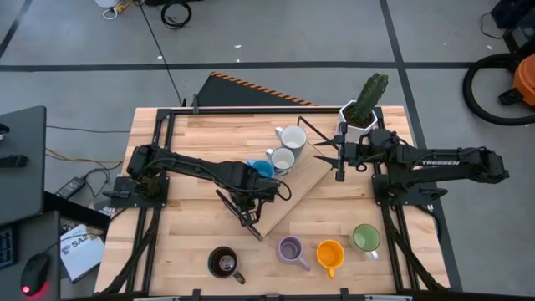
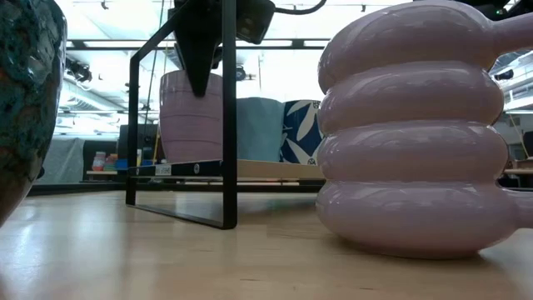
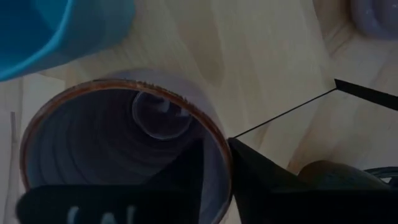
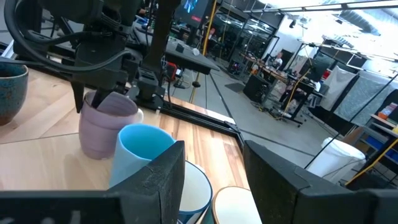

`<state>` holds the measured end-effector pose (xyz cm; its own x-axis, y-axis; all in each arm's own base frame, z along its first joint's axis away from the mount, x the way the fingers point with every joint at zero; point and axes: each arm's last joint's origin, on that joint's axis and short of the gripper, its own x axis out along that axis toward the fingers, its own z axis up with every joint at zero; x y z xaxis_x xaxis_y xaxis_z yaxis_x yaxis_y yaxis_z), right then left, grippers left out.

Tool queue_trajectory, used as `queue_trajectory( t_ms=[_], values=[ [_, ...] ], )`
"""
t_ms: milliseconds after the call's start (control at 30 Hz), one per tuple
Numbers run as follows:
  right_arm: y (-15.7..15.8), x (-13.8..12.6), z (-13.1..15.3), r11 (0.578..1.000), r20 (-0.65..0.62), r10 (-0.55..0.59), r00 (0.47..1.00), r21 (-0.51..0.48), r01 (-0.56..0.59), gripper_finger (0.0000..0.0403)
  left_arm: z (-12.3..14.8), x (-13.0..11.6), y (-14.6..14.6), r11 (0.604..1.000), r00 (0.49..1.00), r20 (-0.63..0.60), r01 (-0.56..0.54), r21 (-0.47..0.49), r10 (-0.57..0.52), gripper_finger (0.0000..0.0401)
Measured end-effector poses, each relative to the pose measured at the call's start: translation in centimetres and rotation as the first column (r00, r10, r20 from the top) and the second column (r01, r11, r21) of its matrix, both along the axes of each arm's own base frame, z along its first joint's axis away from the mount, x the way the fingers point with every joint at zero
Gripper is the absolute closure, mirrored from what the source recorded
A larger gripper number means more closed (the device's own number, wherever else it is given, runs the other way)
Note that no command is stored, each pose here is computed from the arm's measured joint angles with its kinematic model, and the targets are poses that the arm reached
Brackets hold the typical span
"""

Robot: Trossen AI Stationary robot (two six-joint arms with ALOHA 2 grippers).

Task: Place coffee mugs
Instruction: Put the top purple mug on the shelf, then put the green mug on the shelf aligned with the middle green mug

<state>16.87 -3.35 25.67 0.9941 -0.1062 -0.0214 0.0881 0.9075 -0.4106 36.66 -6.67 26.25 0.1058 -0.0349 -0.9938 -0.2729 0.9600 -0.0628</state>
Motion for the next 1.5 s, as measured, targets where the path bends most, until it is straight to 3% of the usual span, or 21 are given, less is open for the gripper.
queue_trajectory(
  t_ms=[333, 533, 700, 800, 900, 1200, 1500],
  values=[
    [0.0, 0.0, 0.0, 1.0, 0.0, 0.0, 1.0, 0.002, 0.0, 0.0234, 0.2, 0.1, 0.0, 1.0, 1.0, 0.008, -0.027, -0.002, 0.027, 0.0262],
    [0.0, 0.0, 0.0, 1.0, 0.0, 0.0, 1.0, 0.002, 0.0, 0.0234, 1.7, 0.3, -0.1, 0.999, 0.999, 0.039, -0.028, -0.036, 0.029, 0.022],
    [0.0, 0.0, 0.0, 1.0, 0.0, 0.014, 1.0, 0.007, -0.014, 0.0234, 3.7, 0.2, -0.1, 1.0, 0.998, 0.057, -0.011, -0.029, 0.013, 0.021],
    [0.0, 0.0, 0.0, 1.0, 0.003, 0.017, 1.0, 0.008, -0.017, 0.0234, 5.0, -0.2, -0.1, 0.999, 0.994, 0.096, 0.04, 0.026, -0.043, 0.0215],
    [0.0, 0.0, 0.0, 1.0, 0.007, 0.013, 1.0, 0.025, -0.013, 0.0234, 6.3, -1.0, 0.1, 0.983, 0.981, 0.142, 0.112, 0.143, -0.133, 0.0223],
    [-0.3, 0.0, 1.8, 0.976, 0.059, -0.101, 0.993, 0.201, 0.087, 0.0234, 10.7, -2.7, 1.5, 0.858, 0.883, 0.255, 0.254, 0.446, -0.394, 0.0238],
    [-0.7, -0.2, 3.5, 0.9, -0.037, -0.267, 0.963, 0.347, 0.263, 0.0234, 11.5, -2.8, 2.8, 0.809, 0.844, 0.243, 0.315, 0.496, -0.477, 0.0239]
  ],
)
